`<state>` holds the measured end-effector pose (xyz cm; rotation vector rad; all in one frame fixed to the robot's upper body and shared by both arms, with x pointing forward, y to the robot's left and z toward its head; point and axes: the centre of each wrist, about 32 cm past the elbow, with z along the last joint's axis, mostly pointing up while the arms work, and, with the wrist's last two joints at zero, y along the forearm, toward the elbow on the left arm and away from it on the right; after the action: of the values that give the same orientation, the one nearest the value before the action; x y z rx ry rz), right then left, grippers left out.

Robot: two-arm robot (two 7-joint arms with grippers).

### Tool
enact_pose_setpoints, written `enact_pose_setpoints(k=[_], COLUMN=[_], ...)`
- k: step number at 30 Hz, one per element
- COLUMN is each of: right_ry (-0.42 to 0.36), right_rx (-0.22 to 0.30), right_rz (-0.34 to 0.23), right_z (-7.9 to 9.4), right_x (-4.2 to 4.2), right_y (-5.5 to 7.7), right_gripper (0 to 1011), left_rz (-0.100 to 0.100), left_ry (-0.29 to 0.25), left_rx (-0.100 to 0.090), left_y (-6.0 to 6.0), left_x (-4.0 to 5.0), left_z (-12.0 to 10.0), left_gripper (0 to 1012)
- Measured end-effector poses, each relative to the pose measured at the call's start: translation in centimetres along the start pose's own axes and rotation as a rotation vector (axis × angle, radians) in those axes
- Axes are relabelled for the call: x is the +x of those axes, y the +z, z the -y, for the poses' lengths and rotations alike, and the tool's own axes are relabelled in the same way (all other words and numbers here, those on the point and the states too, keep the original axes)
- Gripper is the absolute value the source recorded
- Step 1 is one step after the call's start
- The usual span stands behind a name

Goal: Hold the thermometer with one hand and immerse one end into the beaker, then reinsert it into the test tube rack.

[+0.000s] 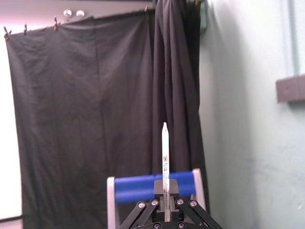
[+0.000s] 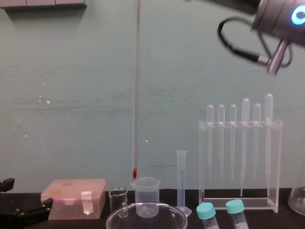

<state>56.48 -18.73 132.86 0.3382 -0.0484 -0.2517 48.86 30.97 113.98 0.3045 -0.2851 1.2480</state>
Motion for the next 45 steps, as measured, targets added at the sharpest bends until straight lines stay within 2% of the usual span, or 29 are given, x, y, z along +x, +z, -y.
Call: enact_pose_setpoints(k=[6,9,22,32,45], right_ry=[0.019,0.022,0.006,-0.007,-0.012], right_rx=[-0.052,-0.078,-0.146,-0.176,-0.182], right_rz=[-0.013,-0.018,-0.045,-0.058,-0.063], right_z=[0.4,1.0,2.9,3.5,3.7], right_x=[0.28,0.46,0.41,0.23,0.14], right_y=[-2.7,-4.4,-8.4,-9.8,-10.0], right_gripper=[57,56,57,56,56], left_rz=[0.0,0.0,0.0,0.0,0.0], left_ry=[0.0,0.0,0.0,0.0,0.0], left_rx=[0.0,0.0,0.0,0.0,0.0], left_y=[0.0,0.0,0.0,0.0,0.0], left_x=[0.0,0.0,0.0,0.0,0.0], left_z=[0.0,0.0,0.0,0.0,0.0], left_gripper=[1008,1008,1008,1008,1008])
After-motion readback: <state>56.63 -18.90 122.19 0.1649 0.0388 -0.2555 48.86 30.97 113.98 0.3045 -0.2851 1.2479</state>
